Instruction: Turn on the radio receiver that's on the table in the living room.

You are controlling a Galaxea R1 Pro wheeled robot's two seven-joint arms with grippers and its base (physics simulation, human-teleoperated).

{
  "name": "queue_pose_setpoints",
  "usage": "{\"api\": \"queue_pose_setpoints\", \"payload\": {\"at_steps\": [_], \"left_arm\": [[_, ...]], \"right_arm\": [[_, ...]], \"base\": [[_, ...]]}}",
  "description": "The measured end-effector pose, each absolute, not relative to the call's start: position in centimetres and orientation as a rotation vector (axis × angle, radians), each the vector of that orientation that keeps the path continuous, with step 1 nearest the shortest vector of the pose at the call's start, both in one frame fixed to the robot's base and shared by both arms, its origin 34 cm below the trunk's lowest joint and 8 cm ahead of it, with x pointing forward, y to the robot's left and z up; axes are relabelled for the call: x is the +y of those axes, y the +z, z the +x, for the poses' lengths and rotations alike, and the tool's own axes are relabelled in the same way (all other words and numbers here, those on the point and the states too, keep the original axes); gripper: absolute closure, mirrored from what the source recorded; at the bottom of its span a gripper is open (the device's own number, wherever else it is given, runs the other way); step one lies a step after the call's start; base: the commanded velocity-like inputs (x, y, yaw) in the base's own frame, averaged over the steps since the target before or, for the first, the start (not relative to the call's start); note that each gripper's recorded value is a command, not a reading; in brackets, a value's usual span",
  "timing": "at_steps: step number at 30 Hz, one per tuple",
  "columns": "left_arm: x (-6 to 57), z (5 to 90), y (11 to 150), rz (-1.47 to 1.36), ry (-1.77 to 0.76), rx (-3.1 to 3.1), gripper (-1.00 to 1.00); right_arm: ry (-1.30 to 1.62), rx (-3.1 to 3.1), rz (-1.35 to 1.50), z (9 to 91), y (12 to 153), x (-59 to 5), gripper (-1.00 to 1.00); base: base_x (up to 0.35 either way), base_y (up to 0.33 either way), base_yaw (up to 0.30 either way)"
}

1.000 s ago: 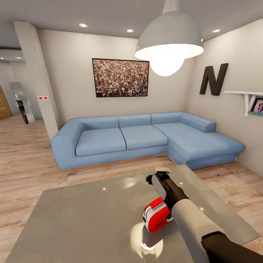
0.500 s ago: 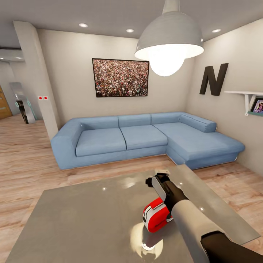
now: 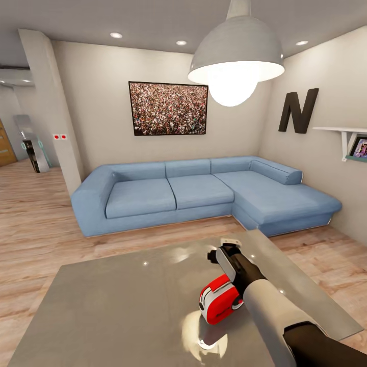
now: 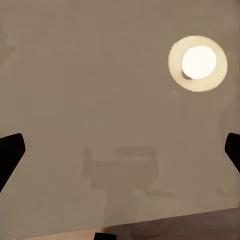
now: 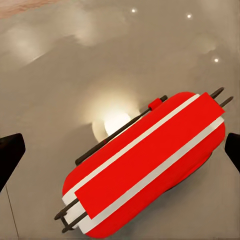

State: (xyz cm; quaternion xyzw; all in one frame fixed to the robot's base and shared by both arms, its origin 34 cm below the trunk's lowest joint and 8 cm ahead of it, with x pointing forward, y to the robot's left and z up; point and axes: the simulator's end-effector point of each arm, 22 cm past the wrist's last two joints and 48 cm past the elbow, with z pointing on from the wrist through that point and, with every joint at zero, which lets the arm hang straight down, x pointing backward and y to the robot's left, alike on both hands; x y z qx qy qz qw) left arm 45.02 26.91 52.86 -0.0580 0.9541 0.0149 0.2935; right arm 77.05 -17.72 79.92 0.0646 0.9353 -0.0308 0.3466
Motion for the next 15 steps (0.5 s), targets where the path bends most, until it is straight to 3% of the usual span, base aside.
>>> {"api": "queue_pose_setpoints", "payload": {"at_steps": [15], "left_arm": [[26.7, 44.95, 52.8, -0.155, 0.032, 2.546, -1.0]], "right_arm": [[-0.087, 2.449, 0.167, 76.54, 78.99, -17.91, -1.0]], "base": [[0.0, 0.0, 0.0]]}}
